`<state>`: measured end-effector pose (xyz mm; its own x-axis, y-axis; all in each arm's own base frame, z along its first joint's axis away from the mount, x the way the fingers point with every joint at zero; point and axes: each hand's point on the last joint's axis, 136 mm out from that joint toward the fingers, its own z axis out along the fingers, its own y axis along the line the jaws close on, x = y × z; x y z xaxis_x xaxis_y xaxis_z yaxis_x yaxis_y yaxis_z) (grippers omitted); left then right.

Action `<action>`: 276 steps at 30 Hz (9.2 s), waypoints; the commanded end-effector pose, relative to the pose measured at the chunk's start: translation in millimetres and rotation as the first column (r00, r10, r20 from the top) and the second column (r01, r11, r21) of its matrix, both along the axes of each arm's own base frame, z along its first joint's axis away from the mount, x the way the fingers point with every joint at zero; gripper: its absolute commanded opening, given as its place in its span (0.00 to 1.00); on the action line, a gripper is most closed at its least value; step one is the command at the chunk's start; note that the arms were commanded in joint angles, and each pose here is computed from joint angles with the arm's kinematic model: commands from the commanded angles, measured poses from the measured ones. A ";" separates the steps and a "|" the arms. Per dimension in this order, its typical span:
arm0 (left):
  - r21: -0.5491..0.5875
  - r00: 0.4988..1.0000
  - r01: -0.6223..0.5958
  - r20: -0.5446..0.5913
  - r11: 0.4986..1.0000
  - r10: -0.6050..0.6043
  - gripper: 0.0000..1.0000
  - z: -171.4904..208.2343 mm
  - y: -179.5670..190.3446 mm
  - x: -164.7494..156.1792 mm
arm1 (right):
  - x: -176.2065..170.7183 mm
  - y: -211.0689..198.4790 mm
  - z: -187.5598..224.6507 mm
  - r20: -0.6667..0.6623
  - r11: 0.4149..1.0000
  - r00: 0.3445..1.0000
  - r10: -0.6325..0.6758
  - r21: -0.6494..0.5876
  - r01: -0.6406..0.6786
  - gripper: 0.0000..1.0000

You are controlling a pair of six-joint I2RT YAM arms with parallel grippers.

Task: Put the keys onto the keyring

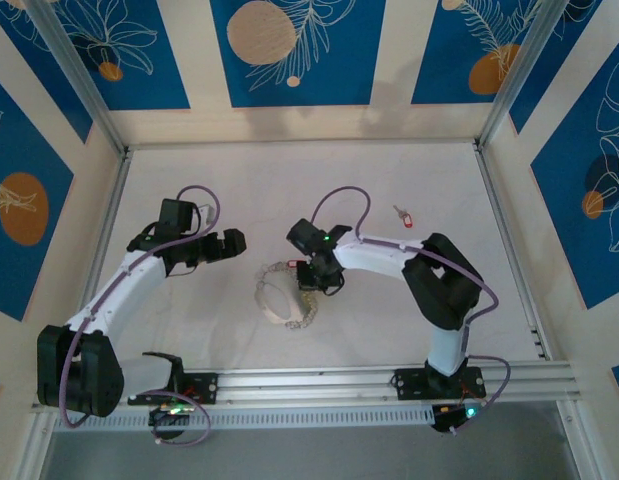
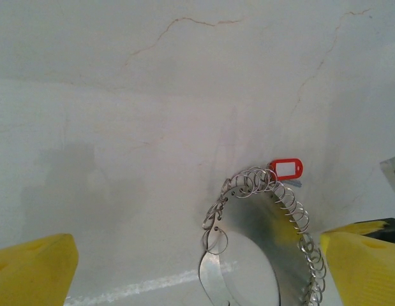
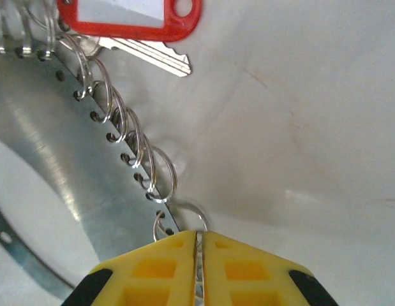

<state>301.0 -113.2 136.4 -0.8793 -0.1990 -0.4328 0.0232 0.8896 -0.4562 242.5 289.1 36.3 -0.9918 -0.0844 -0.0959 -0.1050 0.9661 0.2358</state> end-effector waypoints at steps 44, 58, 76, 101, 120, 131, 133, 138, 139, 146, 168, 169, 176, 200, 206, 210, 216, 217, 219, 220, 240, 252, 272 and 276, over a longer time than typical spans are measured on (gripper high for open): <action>-0.009 0.997 -0.005 0.083 1.000 0.005 1.00 22.5 3.3 -2.9 | -11.4 0.6 -9.4 0.406 -0.287 -0.517 0.753 -0.505 -0.814 0.34; -0.018 0.997 -0.003 0.077 1.000 0.004 1.00 22.0 1.6 -3.4 | -13.1 9.5 -36.0 0.291 -0.365 -0.605 0.741 -0.582 -0.727 0.30; -0.018 0.997 -0.008 0.074 1.000 0.009 1.00 20.3 2.1 -2.6 | 13.0 23.5 -12.7 0.318 -0.220 -0.543 0.777 -0.671 -0.708 0.23; -0.014 0.997 -0.007 0.077 1.000 0.009 1.00 21.0 2.5 -2.8 | 20.8 22.8 -22.4 0.244 -0.252 -0.601 0.761 -0.743 -0.621 0.27; -0.017 0.997 -0.010 0.082 1.000 0.011 1.00 22.3 2.7 -3.0 | 19.2 30.4 -24.2 0.242 -0.252 -0.656 0.715 -0.785 -0.566 0.20; -0.017 0.997 -0.009 0.080 1.000 0.011 1.00 21.9 2.7 -3.1 | 22.9 32.0 -23.8 0.243 -0.232 -0.671 0.700 -0.811 -0.536 0.17; -0.019 0.997 -0.005 0.078 1.000 0.007 1.00 21.7 2.0 -3.5 | 22.6 32.3 -25.9 0.246 -0.233 -0.670 0.700 -0.808 -0.541 0.17; -0.023 0.997 -0.005 0.073 1.000 0.007 1.00 20.3 0.9 -1.8 | 23.1 33.3 -28.0 0.229 -0.251 -0.692 0.685 -0.818 -0.519 0.17; -0.023 0.998 -0.002 0.068 1.000 0.004 1.00 19.7 0.4 -2.0 | 24.2 34.2 -27.6 0.226 -0.249 -0.695 0.682 -0.823 -0.511 0.18; -0.020 0.998 0.001 0.069 1.000 0.000 1.00 20.6 0.6 -2.7 | 17.4 38.5 -30.0 0.228 -0.265 -0.727 0.648 -0.827 -0.496 0.18; -0.024 0.998 -0.004 0.070 1.000 0.006 1.00 19.6 1.0 -2.8 | 5.4 41.7 -29.7 0.163 -0.349 -0.827 0.539 -0.850 -0.395 0.15; -0.022 0.997 -0.002 0.073 1.000 0.004 1.00 20.1 1.0 -2.6 | 4.4 41.5 -28.3 0.172 -0.343 -0.824 0.540 -0.849 -0.402 0.14; -0.014 0.993 0.031 0.111 0.999 -0.029 1.00 26.8 -0.7 -2.8 | -4.2 41.1 -13.0 0.190 -0.324 -0.814 0.549 -0.849 -0.418 0.09; 0.267 0.336 0.801 0.540 0.535 -0.772 0.90 37.8 -103.5 -57.7 | -55.8 38.9 36.1 0.728 0.031 -0.136 0.672 -0.211 -0.977 0.03; 0.383 0.159 0.826 0.545 0.413 -0.823 0.66 13.6 -113.0 -61.3 | -45.0 37.8 53.0 0.825 0.141 0.010 0.565 -0.085 -0.986 0.02; 0.430 0.078 0.841 0.504 0.328 -0.860 0.58 2.6 -125.7 -71.1 | -43.9 35.5 55.8 0.843 0.152 0.030 0.537 -0.061 -0.987 0.00; 0.480 -0.018 0.850 0.439 0.218 -0.898 0.50 -15.0 -145.2 -91.1 | -45.2 28.0 55.1 0.840 0.149 0.057 0.540 -0.029 -0.988 0.00; 0.487 -0.027 0.848 0.432 0.208 -0.902 0.49 -16.3 -148.3 -93.3 | -46.1 27.2 54.3 0.835 0.145 0.056 0.547 -0.028 -0.989 0.00; 0.504 -0.034 0.841 0.415 0.199 -0.909 0.47 -19.5 -151.5 -95.1 | -46.6 26.4 53.7 0.835 0.143 0.054 0.548 -0.029 -0.989 0.00; 0.514 -0.036 0.835 0.405 0.194 -0.914 0.45 -21.6 -152.5 -95.5 | -47.3 26.4 54.7 0.840 0.141 0.053 0.540 -0.028 -0.990 0.00; 0.523 -0.106 0.848 0.325 0.085 -0.940 0.32 -35.8 -162.2 -108.9 | -49.7 27.9 69.1 0.923 0.146 -0.004 0.384 -0.066 -0.987 0.00; 0.539 -0.038 0.832 0.291 0.131 -0.956 0.25 -41.3 -166.4 -90.2 | -48.2 28.1 66.1 0.928 0.157 -0.013 0.371 -0.076 -0.985 0.00; 0.534 -0.026 0.832 0.310 0.152 -0.950 0.00 -38.6 -173.3 -90.0 | -51.5 27.3 56.1 0.917 0.161 -0.022 0.398 -0.094 -0.983 0.04; 0.530 -0.020 0.833 0.316 0.159 -0.949 0.00 -35.0 -171.3 -91.7 | -50.8 15.8 63.1 0.926 0.182 -0.038 0.376 -0.114 -0.977 0.21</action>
<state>207.9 -277.7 85.1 0.0664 0.7174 -0.6935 0.9953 0.0020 0.0973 200.7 311.5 91.3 0.1123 -0.3356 -0.9353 -0.9936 -0.0510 -0.1010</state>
